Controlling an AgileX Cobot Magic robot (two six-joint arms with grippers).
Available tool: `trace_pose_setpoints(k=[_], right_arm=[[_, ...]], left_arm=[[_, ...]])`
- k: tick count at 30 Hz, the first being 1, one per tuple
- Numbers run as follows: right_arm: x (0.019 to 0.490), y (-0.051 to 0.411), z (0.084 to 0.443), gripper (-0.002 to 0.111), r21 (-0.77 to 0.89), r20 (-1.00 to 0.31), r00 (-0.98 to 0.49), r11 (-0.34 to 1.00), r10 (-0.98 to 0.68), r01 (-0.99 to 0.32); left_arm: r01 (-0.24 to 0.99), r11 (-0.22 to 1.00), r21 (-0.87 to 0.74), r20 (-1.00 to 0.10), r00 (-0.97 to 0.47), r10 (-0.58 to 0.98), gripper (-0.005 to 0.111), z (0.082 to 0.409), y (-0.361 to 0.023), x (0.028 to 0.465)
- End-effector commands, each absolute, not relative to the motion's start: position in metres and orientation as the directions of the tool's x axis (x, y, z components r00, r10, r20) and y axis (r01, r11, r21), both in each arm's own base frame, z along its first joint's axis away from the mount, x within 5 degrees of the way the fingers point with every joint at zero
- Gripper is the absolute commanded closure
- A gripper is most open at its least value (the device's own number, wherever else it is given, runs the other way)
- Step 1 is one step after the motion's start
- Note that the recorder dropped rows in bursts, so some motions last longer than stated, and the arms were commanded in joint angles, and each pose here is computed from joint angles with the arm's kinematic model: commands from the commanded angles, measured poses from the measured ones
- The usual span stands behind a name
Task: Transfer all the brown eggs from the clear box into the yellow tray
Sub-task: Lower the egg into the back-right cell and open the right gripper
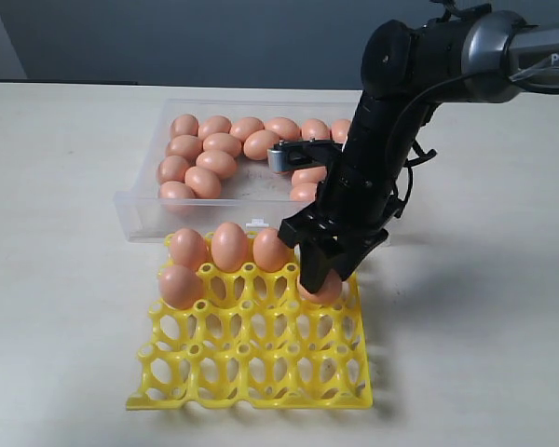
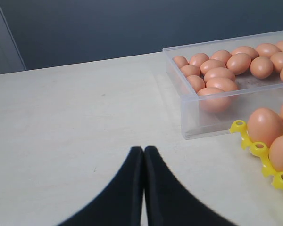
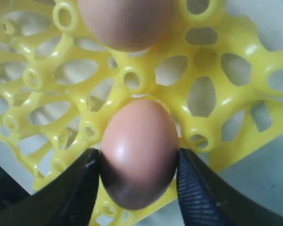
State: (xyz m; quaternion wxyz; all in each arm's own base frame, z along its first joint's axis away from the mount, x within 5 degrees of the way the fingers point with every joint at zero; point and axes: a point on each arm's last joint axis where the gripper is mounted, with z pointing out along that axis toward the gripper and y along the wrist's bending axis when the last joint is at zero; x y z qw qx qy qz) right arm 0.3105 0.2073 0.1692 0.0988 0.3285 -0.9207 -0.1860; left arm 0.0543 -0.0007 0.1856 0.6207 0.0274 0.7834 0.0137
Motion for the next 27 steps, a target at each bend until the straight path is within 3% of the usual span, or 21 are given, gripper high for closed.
trace_pose_setpoints(k=[1, 27], right_arm=[[0.3169, 0.2094, 0.1782, 0.108, 0.411, 0.019, -0.764, 0.701, -0.645, -0.583], [0.3230, 0.2066, 0.1823, 0.108, 0.350, 0.018, -0.765, 0.721, -0.644, -0.599]], left_arm=[[0.021, 0.998, 0.055, -0.974, -0.217, 0.058, 0.106, 0.1854, -0.0005, 0.0543], [0.021, 0.998, 0.055, -0.974, -0.217, 0.058, 0.106, 0.1854, -0.0005, 0.0543]])
